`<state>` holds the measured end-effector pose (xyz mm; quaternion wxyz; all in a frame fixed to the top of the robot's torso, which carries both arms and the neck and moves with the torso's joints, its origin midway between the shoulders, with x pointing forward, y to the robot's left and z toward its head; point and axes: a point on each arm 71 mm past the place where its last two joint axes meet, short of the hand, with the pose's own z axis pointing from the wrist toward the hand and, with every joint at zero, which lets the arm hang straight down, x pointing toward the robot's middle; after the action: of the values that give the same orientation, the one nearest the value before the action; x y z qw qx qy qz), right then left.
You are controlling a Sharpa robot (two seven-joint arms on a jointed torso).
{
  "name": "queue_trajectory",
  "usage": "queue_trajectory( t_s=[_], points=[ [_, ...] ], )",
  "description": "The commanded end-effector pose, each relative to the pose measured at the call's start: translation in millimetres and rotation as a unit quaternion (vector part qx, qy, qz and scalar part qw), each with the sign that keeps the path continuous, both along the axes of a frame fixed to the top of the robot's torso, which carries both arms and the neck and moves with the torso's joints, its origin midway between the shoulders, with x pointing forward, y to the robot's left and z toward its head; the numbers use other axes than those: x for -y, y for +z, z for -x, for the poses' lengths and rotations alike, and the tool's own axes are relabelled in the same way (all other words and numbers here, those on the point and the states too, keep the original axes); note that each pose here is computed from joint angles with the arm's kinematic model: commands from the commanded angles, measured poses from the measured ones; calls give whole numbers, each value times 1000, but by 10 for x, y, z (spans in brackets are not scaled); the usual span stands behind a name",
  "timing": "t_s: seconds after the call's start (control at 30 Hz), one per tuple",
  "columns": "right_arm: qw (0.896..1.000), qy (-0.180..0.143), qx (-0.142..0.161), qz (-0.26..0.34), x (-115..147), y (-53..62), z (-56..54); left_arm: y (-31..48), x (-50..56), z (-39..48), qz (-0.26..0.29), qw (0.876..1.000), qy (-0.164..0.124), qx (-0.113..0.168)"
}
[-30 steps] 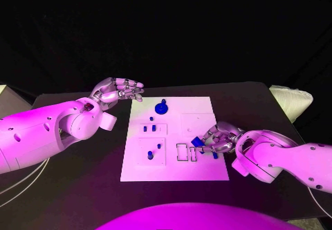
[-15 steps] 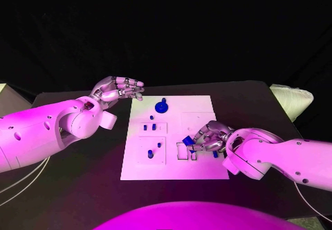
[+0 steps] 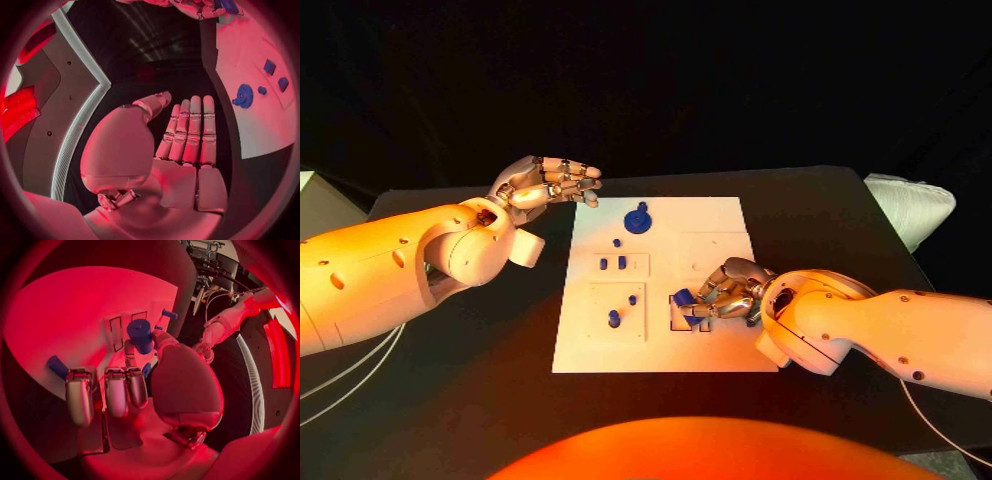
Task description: Assemble the parts on the task board
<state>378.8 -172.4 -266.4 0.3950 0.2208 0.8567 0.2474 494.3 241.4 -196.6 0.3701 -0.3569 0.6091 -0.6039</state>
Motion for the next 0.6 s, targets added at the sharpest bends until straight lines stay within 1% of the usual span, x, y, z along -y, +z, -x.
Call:
queue_trajectory(
  t_s=[0.03, 0.4, 0.6],
  points=[
    [1000, 7, 9, 19, -2, -9, -16, 11, 19, 5, 6, 1000, -5, 1],
    [999, 13, 12, 27, -28, -22, -32, 11, 8, 7, 6, 1000, -4, 0],
    [999, 11, 15, 27, -37, -28, -39, 11, 6, 8, 5, 1000, -4, 0]
  ],
)
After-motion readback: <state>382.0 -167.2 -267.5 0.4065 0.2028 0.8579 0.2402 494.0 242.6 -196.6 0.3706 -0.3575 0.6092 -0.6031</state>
